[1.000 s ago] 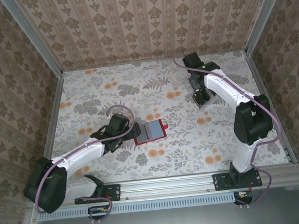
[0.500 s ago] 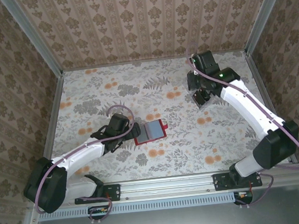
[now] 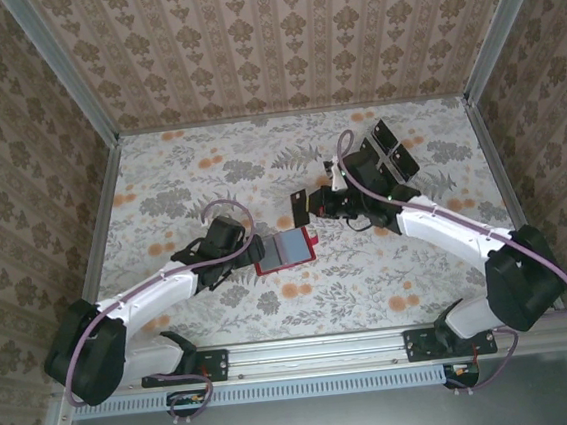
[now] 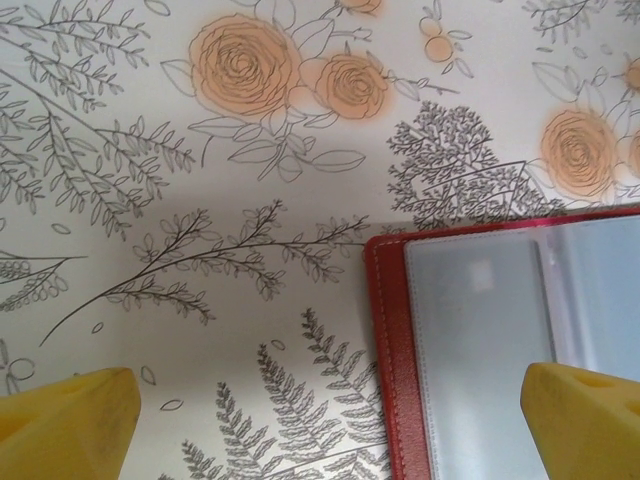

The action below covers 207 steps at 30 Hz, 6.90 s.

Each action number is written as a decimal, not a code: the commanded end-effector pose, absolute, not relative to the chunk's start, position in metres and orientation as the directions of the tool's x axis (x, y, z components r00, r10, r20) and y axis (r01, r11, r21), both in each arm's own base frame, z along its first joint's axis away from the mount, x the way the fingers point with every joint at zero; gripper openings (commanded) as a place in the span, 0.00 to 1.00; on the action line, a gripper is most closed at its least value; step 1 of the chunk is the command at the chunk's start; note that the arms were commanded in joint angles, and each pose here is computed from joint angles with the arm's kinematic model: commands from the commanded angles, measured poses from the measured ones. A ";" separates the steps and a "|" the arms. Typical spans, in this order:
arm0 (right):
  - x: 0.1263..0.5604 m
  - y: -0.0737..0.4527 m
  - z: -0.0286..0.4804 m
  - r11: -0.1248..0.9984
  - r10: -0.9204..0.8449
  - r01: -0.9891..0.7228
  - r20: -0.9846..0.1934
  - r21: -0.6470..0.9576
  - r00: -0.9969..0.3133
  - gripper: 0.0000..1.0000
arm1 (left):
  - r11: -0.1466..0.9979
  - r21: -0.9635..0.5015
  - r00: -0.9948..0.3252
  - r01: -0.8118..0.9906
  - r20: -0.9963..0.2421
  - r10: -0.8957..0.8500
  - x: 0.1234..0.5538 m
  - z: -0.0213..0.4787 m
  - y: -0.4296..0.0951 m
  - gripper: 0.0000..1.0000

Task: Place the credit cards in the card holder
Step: Insert the credit card into the card slot.

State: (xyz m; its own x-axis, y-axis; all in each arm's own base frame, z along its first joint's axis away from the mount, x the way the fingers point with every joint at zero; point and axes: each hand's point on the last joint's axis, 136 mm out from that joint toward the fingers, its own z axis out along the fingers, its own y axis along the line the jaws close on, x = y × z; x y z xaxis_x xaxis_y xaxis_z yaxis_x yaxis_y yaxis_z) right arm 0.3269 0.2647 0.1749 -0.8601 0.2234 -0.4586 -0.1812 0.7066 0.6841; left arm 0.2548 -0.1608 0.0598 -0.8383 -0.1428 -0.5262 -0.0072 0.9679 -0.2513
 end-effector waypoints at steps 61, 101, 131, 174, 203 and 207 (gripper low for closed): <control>0.305 0.302 0.054 0.466 0.284 -0.177 -0.336 0.867 -0.898 0.00 | 0.998 0.051 -0.897 -0.026 -0.443 -0.001 0.230 0.013 -0.146 1.00; 0.283 0.312 0.018 0.515 0.127 -0.152 -0.251 0.843 -0.960 0.00 | 0.999 0.045 -0.897 -0.026 -0.443 -0.003 0.230 0.012 -0.148 1.00; 0.283 0.338 0.020 0.596 0.034 -0.161 -0.225 0.786 -0.974 0.12 | 1.000 0.004 -0.891 -0.006 -0.454 -0.004 0.235 0.016 -0.160 1.00; 0.300 0.341 0.024 0.846 -0.120 -0.242 -0.272 0.476 -0.955 0.09 | 0.997 -0.009 -0.918 -0.081 -0.389 -0.078 0.251 0.015 -0.136 1.00; 0.312 0.355 0.078 0.787 -0.088 -0.277 -0.344 0.551 -0.935 0.25 | 0.997 -0.048 -0.909 -0.054 -0.412 -0.069 0.254 0.026 -0.145 1.00; 0.317 0.335 0.091 0.809 -0.074 -0.276 -0.375 0.519 -0.924 0.40 | 0.996 -0.064 -0.896 -0.059 -0.436 -0.081 0.257 0.039 -0.142 1.00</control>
